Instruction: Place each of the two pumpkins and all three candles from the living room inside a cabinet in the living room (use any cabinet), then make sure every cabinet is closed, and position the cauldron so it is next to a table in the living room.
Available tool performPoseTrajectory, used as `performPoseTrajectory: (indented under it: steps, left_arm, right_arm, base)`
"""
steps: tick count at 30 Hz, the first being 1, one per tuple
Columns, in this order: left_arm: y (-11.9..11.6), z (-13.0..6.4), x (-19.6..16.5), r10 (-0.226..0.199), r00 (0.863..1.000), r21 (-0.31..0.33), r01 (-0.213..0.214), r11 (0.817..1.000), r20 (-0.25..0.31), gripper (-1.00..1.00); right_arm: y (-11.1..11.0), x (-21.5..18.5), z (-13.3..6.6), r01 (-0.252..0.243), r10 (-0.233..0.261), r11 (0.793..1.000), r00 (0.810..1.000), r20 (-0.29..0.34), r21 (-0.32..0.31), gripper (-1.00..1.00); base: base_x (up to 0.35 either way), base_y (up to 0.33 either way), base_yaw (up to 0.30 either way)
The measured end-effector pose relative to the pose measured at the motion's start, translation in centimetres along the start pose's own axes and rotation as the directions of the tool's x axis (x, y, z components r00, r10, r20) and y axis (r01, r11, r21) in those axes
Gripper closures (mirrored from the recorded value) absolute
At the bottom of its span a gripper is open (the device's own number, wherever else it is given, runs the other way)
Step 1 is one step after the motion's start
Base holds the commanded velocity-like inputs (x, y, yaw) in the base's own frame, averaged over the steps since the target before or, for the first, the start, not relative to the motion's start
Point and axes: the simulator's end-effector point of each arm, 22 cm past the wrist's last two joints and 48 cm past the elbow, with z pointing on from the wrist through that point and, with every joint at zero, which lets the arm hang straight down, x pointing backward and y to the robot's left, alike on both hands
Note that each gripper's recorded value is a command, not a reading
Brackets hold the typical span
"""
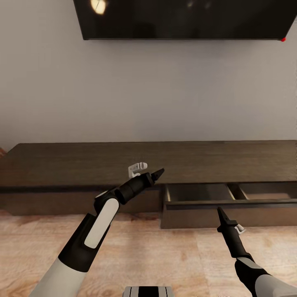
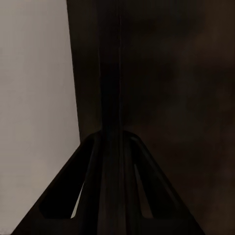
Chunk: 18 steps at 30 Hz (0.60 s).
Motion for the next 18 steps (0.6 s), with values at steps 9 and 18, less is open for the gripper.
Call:
performPoseTrajectory:
  steps: [9, 18]
  left_arm:
    - [0.03, 0.01, -0.01, 0.0, 1.0, 0.0, 0.0, 1.0, 0.0, -1.0]
    - [0.0, 0.01, -0.02, 0.0, 1.0, 0.0, 0.0, 1.0, 0.0, -1.0]
  right_arm:
    - [-0.03, -0.03, 0.0, 0.002, -0.002, 1.0, 1.0, 0.001, 0.0, 1.0]
    - [-0.02, -0.14, -0.03, 0.0, 0.0, 1.0, 1.0, 0.005, 0.0, 1.0]
  base:
    - [-0.116, 0.0, 0.0]
    - [-0.254, 0.0, 0.0]
